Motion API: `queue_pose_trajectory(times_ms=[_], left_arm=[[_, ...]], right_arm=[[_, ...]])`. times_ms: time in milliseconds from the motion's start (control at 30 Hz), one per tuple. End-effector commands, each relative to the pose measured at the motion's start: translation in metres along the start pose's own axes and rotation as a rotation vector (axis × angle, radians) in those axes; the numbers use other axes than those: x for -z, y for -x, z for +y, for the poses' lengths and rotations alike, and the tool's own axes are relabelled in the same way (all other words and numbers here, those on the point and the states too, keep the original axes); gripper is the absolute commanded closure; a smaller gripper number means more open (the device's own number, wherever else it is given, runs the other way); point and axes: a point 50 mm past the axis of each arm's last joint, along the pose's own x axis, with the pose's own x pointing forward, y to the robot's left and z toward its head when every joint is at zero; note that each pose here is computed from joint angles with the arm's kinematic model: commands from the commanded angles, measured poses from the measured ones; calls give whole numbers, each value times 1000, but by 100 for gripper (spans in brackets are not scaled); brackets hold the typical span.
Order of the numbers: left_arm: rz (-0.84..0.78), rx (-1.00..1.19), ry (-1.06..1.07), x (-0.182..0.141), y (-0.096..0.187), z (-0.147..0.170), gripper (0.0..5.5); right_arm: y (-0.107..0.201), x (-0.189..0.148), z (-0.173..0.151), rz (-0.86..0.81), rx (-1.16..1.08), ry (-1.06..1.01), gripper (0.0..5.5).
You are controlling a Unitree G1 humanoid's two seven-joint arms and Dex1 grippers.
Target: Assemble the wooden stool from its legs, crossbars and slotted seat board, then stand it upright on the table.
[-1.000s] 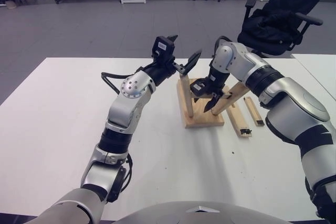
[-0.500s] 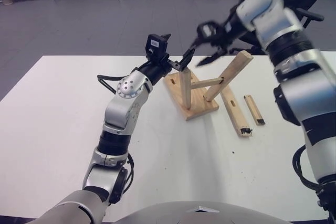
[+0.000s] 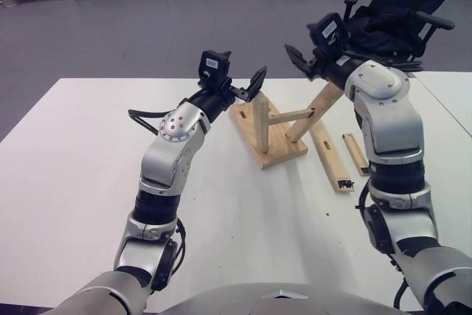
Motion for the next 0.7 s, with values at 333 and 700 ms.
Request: queue_pose_trajectory(times_ms=[333,700], left_arm=[[147,-47,-3,49,-6,-28,77],[48,-261,-86,27,14,18,77]], right_arm=[[24,149,98,512,-242,-45,256],[36,-23,-29,-286,245,63,256]])
